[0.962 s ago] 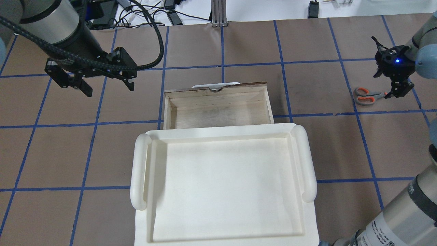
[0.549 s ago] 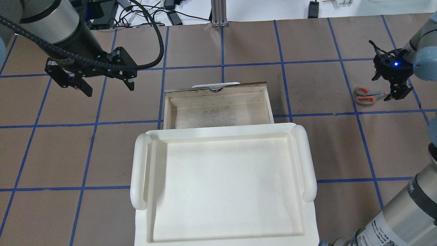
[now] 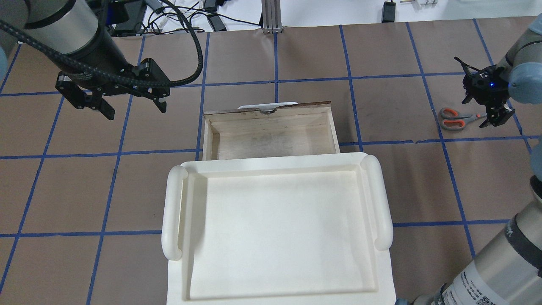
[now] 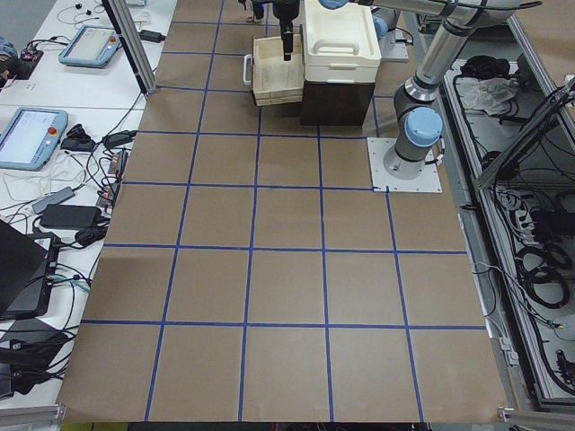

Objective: Put scissors in drawer and close it
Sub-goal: 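Close the right gripper on the scissors' handle loops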

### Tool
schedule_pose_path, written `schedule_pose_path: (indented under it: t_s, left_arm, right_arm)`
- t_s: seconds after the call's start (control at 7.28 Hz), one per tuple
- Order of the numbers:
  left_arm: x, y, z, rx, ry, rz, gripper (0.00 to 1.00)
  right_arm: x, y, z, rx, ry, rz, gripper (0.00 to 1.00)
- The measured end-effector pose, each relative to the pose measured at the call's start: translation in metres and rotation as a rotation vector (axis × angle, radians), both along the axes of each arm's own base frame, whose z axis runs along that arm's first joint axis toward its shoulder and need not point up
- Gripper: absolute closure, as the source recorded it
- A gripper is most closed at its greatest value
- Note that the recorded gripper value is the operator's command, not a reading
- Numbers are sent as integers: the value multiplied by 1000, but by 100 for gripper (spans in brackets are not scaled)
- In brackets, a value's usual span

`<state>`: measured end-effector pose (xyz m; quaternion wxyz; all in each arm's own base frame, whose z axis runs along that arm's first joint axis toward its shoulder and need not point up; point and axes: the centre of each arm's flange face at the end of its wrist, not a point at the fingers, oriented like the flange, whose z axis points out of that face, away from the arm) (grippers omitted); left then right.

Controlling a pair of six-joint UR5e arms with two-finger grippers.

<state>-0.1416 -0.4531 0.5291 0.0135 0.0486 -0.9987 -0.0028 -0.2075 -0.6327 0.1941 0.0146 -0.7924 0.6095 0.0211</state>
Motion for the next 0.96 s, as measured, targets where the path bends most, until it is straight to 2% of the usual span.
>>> schedule_pose_path:
  t_s: [0.55,0.69,0.96]
  left_arm:
    - [0,0,0,-1,0,0,0]
    - [0,0,0,0,0,0,0]
    - [0,0,0,0,0,0,0]
  right_arm:
    - [-1,-1,-14,13,-8,0,7]
    - [-1,-1,-15,16,-9,-1,11]
    - [-1,-1,-17,19,-9,-1,40]
